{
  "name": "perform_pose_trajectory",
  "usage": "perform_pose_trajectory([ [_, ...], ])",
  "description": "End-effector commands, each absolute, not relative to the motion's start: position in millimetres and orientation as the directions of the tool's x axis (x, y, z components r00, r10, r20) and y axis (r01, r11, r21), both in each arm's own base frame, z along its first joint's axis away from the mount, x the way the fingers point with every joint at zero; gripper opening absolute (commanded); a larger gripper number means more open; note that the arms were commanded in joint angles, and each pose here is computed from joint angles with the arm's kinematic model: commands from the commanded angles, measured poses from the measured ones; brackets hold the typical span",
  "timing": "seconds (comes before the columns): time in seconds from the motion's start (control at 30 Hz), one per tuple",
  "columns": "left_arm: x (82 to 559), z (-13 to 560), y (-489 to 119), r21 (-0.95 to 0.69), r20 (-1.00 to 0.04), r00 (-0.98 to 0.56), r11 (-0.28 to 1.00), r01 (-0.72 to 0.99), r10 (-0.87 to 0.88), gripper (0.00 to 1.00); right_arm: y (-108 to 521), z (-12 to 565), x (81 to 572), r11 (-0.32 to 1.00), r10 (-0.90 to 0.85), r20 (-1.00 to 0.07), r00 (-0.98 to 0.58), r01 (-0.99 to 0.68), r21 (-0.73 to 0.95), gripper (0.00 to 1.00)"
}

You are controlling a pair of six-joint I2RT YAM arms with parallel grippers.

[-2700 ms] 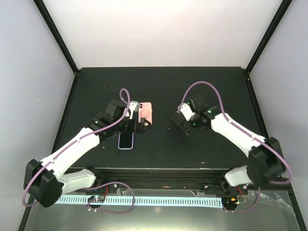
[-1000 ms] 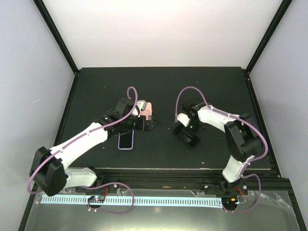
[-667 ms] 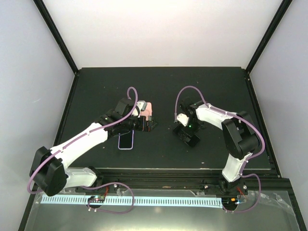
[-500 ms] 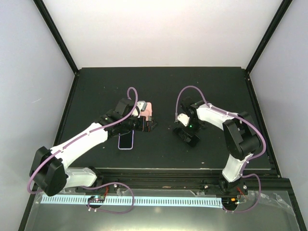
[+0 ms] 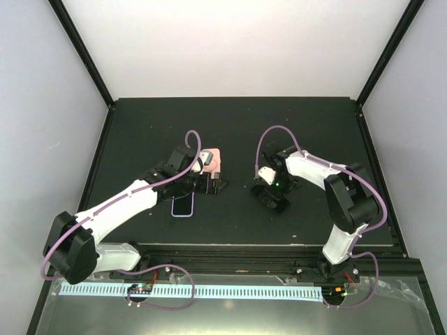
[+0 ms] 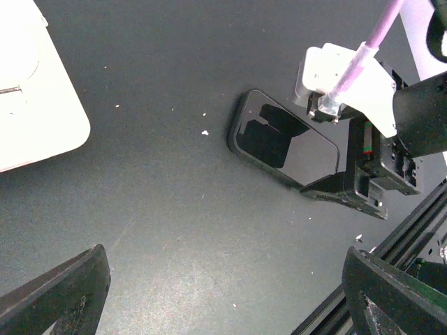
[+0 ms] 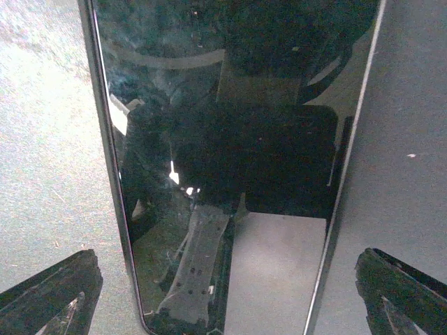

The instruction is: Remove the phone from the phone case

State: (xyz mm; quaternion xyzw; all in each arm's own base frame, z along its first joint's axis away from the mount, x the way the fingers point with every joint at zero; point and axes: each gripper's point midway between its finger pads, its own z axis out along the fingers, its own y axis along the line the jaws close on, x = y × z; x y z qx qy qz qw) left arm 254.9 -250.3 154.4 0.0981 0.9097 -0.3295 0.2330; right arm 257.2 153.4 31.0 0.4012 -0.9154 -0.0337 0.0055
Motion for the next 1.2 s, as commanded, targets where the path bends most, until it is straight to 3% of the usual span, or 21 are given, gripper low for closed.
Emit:
perform_pose_trajectory([
  [0.0, 257, 156, -255, -0.563, -0.497, -0.867, 0.751, 0.346, 0.027, 0.93, 152, 20, 249, 0.684, -0.728, 0.018, -0.685, -0.724, 0.087, 1.0],
  [0.37, 256, 150, -256, -0.569, -0.483, -0.875, 0.75, 0.339, 0.029, 0.93, 138, -12, 247, 0.676, -0.727, 0.116, -0.677, -0.735, -0.053, 0.97],
  [0.57, 254, 145, -257, -0.585, -0.471, -0.882, 0.743, 0.326, 0.016, 0.93, 146, -23, 231, 0.663, -0.745, 0.148, -0.651, -0.746, 0.055, 0.71],
  [0.67, 250, 145, -258, -0.605, -0.455, -0.89, 0.731, 0.316, 0.008, 0.93, 146, -22, 227, 0.654, -0.753, 0.156, -0.639, -0.752, 0.079, 0.5],
  [0.73, 247, 144, -259, -0.62, -0.451, -0.893, 0.718, 0.317, 0.004, 0.93, 147, -16, 230, 0.655, -0.753, 0.139, -0.643, -0.752, 0.07, 0.44],
  [0.83, 242, 146, -259, -0.644, -0.453, -0.891, 0.696, 0.317, -0.014, 0.93, 155, 8, 238, 0.647, -0.762, 0.058, -0.644, -0.76, 0.058, 0.37],
  [0.93, 233, 156, -267, -0.688, -0.46, -0.888, 0.641, 0.34, -0.024, 0.92, 171, 49, 245, 0.622, -0.775, -0.094, -0.625, -0.78, 0.066, 0.31],
  [1.03, 222, 164, -278, -0.699, -0.486, -0.874, 0.613, 0.368, -0.029, 0.92, 180, 90, 248, 0.6, -0.765, -0.265, -0.587, -0.799, 0.035, 0.08],
  [1.07, 220, 167, -281, -0.703, -0.495, -0.868, 0.604, 0.375, -0.037, 0.92, 180, 103, 250, 0.599, -0.756, -0.318, -0.572, -0.801, 0.014, 0.04],
  [1.17, 215, 185, -296, -0.728, -0.526, -0.848, 0.547, 0.413, -0.061, 0.92, 180, 124, 250, 0.61, -0.727, -0.42, -0.544, -0.792, -0.029, 0.01],
])
